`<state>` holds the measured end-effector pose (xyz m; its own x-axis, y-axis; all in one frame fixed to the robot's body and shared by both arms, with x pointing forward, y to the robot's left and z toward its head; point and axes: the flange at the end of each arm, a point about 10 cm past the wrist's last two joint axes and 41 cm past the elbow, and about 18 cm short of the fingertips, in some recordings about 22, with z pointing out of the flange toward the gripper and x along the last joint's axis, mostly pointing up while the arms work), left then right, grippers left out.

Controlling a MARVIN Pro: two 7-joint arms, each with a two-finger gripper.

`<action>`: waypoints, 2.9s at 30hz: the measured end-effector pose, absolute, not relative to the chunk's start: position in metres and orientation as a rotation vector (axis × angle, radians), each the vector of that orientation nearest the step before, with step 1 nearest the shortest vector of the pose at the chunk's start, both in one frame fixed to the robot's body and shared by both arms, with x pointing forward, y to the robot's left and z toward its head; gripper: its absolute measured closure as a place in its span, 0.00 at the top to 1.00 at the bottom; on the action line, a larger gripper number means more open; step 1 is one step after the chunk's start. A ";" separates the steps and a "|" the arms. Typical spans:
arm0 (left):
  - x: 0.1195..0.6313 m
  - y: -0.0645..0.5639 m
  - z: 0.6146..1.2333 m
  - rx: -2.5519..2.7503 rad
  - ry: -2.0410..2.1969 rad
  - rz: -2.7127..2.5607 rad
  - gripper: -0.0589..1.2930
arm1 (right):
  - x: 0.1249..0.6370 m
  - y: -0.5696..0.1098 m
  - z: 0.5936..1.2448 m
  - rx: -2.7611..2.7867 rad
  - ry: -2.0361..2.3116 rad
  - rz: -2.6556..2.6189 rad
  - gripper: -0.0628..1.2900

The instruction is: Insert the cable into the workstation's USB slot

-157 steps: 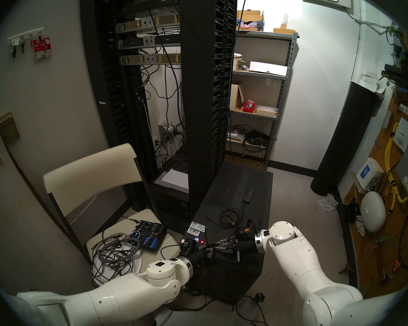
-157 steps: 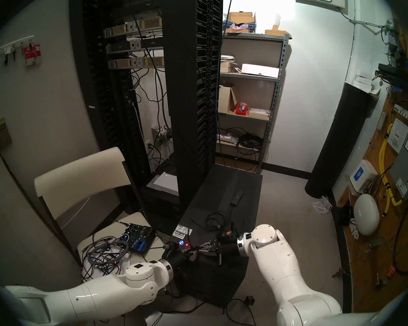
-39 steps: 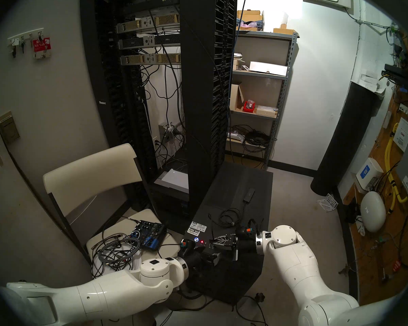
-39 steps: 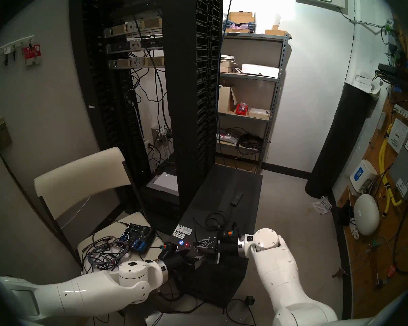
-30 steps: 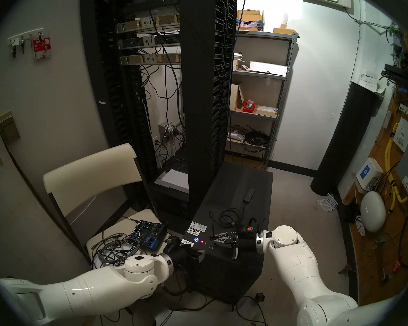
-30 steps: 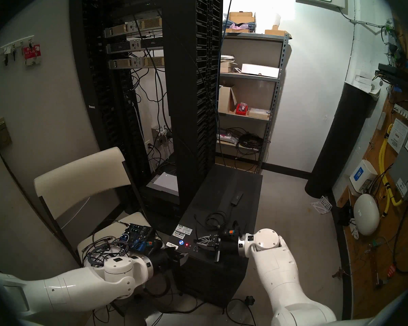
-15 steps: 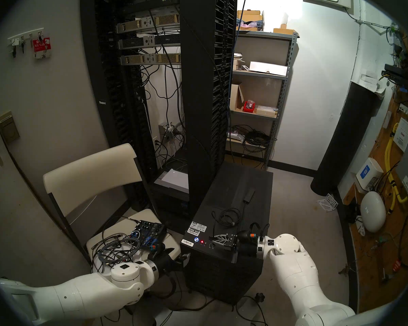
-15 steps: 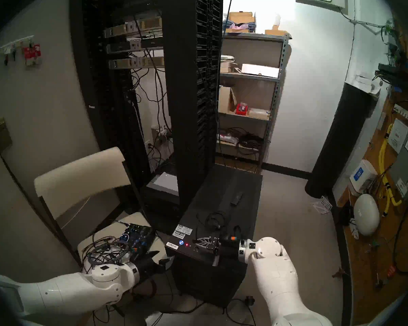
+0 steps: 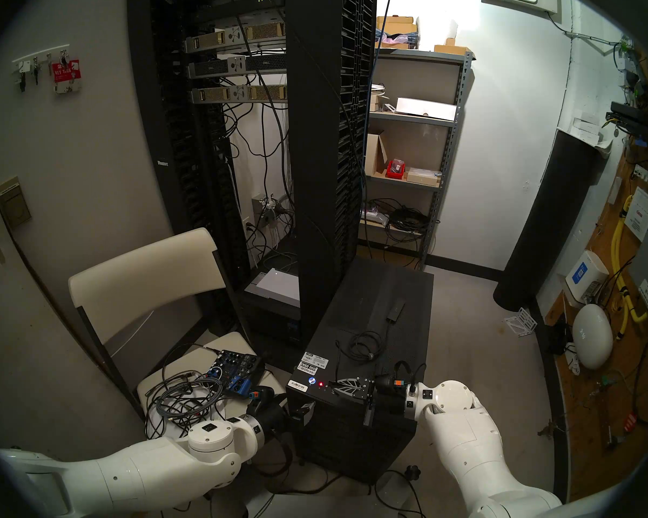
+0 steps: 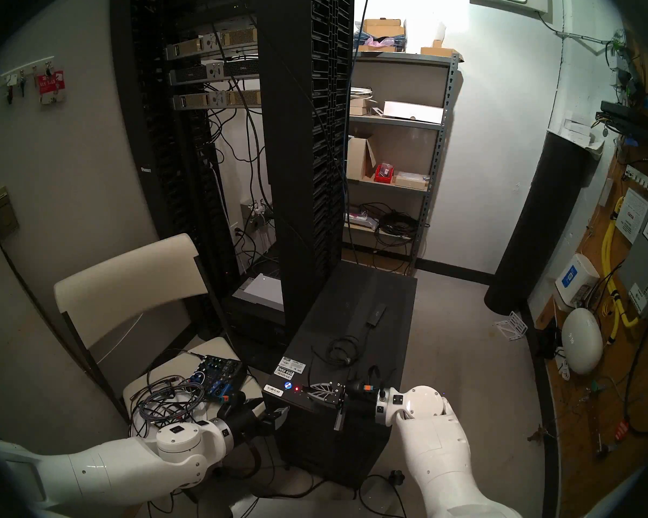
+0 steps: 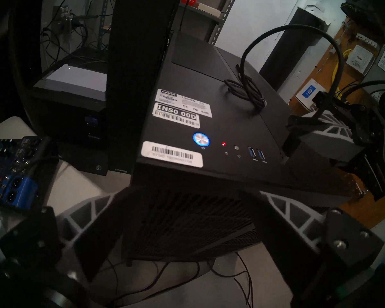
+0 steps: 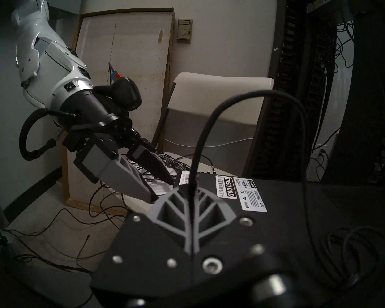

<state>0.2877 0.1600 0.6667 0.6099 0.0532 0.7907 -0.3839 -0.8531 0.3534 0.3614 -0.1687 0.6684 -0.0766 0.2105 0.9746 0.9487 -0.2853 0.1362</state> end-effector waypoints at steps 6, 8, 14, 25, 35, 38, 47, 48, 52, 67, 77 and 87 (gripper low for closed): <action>0.289 0.156 0.669 2.329 -0.267 1.179 0.92 | 0.361 -0.168 0.663 -1.541 -1.290 -1.414 0.03; 0.289 0.156 0.669 2.329 -0.268 1.180 0.92 | 0.361 -0.168 0.660 -1.546 -1.287 -1.410 0.03; 0.289 0.155 0.669 2.328 -0.272 1.184 0.92 | 0.363 -0.169 0.656 -1.555 -1.286 -1.418 0.03; 0.289 0.155 0.669 2.329 -0.283 1.191 0.92 | 0.370 -0.176 0.658 -1.560 -1.311 -1.435 0.03; 0.289 0.155 0.669 2.330 -0.291 1.196 0.92 | 0.375 -0.178 0.659 -1.559 -1.304 -1.451 0.03; 0.289 0.155 0.669 2.330 -0.293 1.197 0.92 | 0.376 -0.177 0.660 -1.555 -1.299 -1.457 0.03; 0.289 0.155 0.669 2.330 -0.296 1.198 0.92 | 0.379 -0.173 0.663 -1.538 -1.294 -1.465 0.03; 0.289 0.155 0.669 2.330 -0.296 1.198 0.92 | 0.379 -0.172 0.663 -1.537 -1.295 -1.463 0.03; 0.289 0.155 0.669 2.330 -0.295 1.198 0.92 | 0.379 -0.169 0.662 -1.533 -1.301 -1.452 0.03; 0.288 0.155 0.669 2.327 -0.286 1.198 0.92 | 0.377 -0.165 0.658 -1.529 -1.325 -1.407 0.03; 0.288 0.154 0.669 2.322 -0.274 1.200 0.92 | 0.382 -0.168 0.658 -1.529 -1.337 -1.400 0.03; 0.288 0.154 0.669 2.320 -0.271 1.201 0.92 | 0.385 -0.170 0.658 -1.531 -1.341 -1.405 0.03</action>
